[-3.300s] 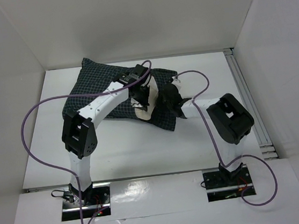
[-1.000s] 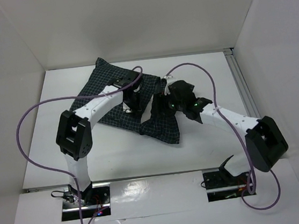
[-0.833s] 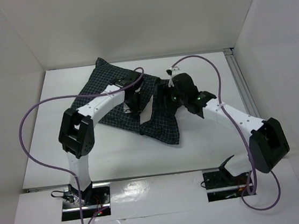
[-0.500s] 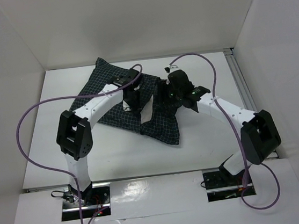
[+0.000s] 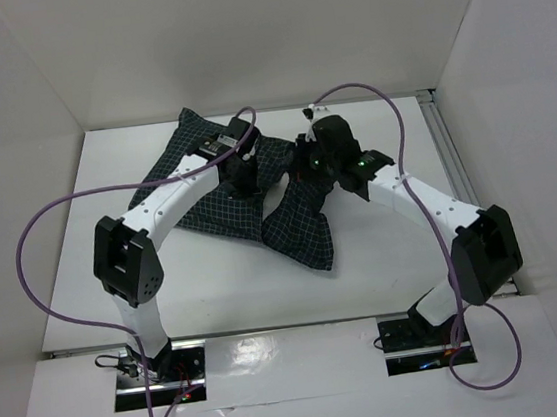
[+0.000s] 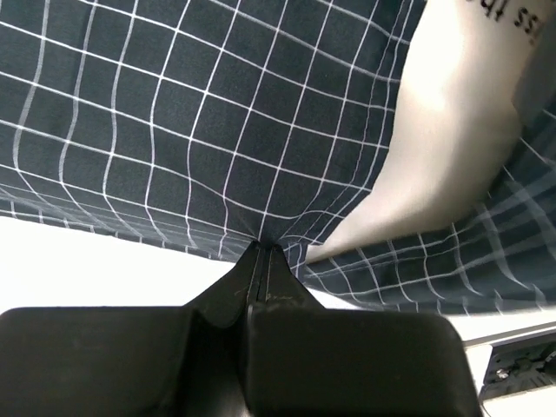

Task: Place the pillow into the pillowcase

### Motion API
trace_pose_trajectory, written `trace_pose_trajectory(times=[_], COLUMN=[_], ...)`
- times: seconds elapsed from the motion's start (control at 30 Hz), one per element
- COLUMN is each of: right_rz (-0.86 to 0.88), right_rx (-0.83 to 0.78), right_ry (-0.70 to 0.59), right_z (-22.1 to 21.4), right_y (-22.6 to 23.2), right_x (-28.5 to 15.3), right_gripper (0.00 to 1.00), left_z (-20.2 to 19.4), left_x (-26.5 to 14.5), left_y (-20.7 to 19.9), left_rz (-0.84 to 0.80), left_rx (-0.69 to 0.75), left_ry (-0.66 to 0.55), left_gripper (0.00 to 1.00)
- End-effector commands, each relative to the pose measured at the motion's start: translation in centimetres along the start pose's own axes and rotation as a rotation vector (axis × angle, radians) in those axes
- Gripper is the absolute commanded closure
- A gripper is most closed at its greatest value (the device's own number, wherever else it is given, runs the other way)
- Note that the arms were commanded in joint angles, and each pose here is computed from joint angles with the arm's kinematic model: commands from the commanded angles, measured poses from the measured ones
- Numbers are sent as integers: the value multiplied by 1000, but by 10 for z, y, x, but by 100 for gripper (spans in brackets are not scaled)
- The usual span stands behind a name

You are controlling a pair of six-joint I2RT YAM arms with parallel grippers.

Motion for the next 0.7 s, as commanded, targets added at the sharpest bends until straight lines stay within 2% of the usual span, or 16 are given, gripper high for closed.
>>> trace_pose_trajectory(times=[0.0,0.1,0.17,0.2,0.23,0.27,0.4,0.5,0.67], right_rz=[124,58,-5,-37,-44,-43,-39,-55,-63], right_rx=[-14,21,48,62,64,64,64,47,11], right_ry=[-240,-141,-32,44,65,62,-41,-55,-49], right_z=[71,40,12,-4,-7,-8,12,16,11], right_y=[31,1,-26,-36,-37,-37,-31,-28,-13], right_x=[-34,7,43,49,52,49,17,-2,-24], right_gripper=[100,100,100,97,91,75,50,41,41], left_z=[13,14,17,18,18,19,18,16,17], left_x=[-35,-45,-51,-51,-51,-53,-55,-52,-47], left_y=[-23,-29,-36,-35,-35,-37,-38,-37,-32], left_rz=[-112,-150,-191,-194,-194,-208,-219,-214,-199], left_rx=[-42,-67,-77,-84,-84,-83,-82,-91,-109], left_ry=[-59,-66,-74,-71,-71,-71,-70,-62,-64], left_gripper=[100,100,100,100,100,100,100,100,100])
Point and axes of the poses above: each gripper's point midway between its finger pads, its own x axis out along the fingers, its own y axis along the line the jaws close on, z = x × y, the point moved 1 cm from there along -x, back along the fingers, and after that the axes turned 8 degrees about -x, right-handed, at the moved point
